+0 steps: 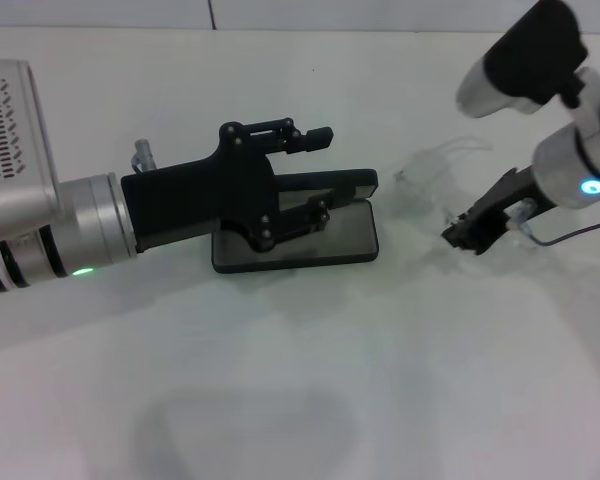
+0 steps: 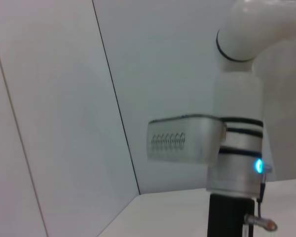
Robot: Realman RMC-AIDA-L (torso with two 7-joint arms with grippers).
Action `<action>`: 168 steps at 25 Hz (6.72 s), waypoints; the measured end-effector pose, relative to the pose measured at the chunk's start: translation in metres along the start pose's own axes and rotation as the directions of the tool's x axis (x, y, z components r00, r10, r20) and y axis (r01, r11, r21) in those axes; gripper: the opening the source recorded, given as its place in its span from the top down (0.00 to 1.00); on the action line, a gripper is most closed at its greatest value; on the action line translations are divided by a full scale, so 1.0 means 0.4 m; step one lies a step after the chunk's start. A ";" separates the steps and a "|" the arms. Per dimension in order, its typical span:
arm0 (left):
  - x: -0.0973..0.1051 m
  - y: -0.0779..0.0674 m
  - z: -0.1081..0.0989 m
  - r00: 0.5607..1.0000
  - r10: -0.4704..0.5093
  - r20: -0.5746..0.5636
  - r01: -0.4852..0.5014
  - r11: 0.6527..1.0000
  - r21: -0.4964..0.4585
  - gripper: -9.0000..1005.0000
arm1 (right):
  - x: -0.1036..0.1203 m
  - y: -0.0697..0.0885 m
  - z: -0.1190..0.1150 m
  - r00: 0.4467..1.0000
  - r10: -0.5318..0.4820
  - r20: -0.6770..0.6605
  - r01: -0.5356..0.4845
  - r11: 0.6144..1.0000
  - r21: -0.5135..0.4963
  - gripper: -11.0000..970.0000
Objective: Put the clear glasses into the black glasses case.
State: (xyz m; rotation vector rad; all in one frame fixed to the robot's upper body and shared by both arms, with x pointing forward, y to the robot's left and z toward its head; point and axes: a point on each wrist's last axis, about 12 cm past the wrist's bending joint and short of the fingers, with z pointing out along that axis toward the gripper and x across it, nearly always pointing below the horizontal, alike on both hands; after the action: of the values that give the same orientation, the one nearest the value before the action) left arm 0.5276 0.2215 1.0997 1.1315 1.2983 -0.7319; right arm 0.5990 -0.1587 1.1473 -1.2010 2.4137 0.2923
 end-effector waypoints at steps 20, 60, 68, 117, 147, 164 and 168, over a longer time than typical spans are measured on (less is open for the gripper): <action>-0.048 -0.002 -0.040 0.961 -0.136 0.242 0.123 0.990 0.069 0.44 | 0.161 -0.010 -0.148 0.647 -0.298 0.702 0.371 0.927 0.051 0.86; -0.081 0.002 0.074 0.925 -0.364 0.112 0.294 0.870 0.395 0.44 | 0.194 0.101 -0.063 0.052 -0.596 0.801 0.797 0.508 0.326 0.86; -0.075 0.007 0.079 0.931 -0.357 0.070 0.303 0.867 0.397 0.44 | 0.197 0.102 -0.065 0.051 -0.594 0.803 0.793 0.513 0.329 0.86; -0.054 0.045 0.006 0.948 -0.047 0.314 0.060 0.998 -0.032 0.44 | 0.126 0.132 0.023 0.239 -0.155 0.958 0.578 0.816 -0.012 0.87; 0.019 0.134 -0.176 0.950 -0.043 0.309 0.206 0.831 -0.517 0.44 | 0.065 0.140 0.052 0.462 -0.507 0.728 0.628 0.766 0.136 0.85; 0.042 0.111 -0.201 0.947 -0.096 0.307 0.254 0.809 -0.530 0.44 | 0.065 0.231 0.125 0.540 -0.750 0.382 0.612 0.661 0.434 0.84; 0.039 0.118 -0.185 0.949 -0.108 0.297 0.253 0.823 -0.509 0.44 | 0.070 0.239 0.137 0.555 -0.743 0.374 0.591 0.668 0.452 0.83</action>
State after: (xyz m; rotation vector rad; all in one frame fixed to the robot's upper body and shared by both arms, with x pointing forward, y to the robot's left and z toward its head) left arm 0.5474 0.3085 1.1023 0.4369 1.2885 -0.5693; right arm 0.5232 -0.1008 1.0855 -1.5582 1.3091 0.0215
